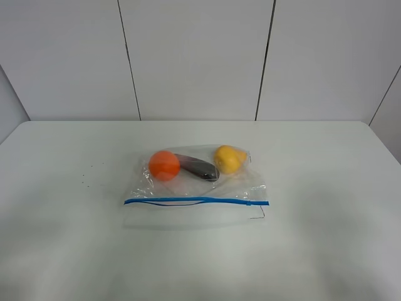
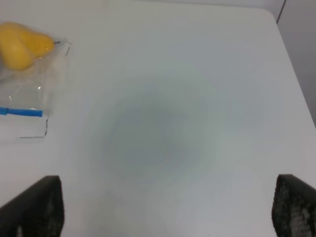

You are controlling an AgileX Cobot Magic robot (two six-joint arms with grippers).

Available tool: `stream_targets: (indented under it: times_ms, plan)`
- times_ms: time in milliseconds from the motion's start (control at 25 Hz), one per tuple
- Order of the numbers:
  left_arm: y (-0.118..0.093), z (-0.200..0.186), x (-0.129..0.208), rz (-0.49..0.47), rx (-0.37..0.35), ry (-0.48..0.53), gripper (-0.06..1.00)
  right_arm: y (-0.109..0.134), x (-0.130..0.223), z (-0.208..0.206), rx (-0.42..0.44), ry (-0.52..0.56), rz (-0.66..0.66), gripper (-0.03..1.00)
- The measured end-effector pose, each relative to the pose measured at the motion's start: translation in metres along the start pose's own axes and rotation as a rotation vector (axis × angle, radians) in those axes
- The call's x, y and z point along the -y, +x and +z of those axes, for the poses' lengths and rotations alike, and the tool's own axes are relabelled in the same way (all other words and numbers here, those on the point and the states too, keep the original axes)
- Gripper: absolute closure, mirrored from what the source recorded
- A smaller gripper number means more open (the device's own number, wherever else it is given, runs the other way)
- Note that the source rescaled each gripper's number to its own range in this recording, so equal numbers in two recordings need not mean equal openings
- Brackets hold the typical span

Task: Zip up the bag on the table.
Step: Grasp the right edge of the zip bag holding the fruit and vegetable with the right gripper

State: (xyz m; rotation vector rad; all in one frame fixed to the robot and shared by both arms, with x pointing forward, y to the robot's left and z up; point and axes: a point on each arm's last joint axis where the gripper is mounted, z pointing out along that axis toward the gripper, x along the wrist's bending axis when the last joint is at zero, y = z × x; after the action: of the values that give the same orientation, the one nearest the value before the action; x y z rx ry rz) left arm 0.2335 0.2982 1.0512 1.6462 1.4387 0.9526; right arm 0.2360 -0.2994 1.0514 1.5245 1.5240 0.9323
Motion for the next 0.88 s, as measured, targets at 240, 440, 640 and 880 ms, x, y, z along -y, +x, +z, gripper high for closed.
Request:
stream_targets:
  times_ms: [240, 440, 640, 880]
  plan:
    - [0.000, 0.000, 0.000, 0.000, 0.000, 0.000, -0.01, 0.000, 0.000, 0.000, 0.000, 0.000, 0.000, 0.03]
    - [0.000, 0.000, 0.000, 0.000, 0.000, 0.001, -0.01, 0.000, -0.005, 0.002, 0.001, 0.021, -0.001, 0.03]
    - [0.000, 0.000, 0.000, 0.000, 0.000, 0.001, -0.01, 0.001, -0.041, 0.011, -0.017, 0.113, -0.004, 0.03]
    - [0.000, 0.000, 0.000, 0.000, 0.000, 0.001, -0.01, 0.006, -0.109, 0.066, -0.090, 0.330, 0.050, 0.03]
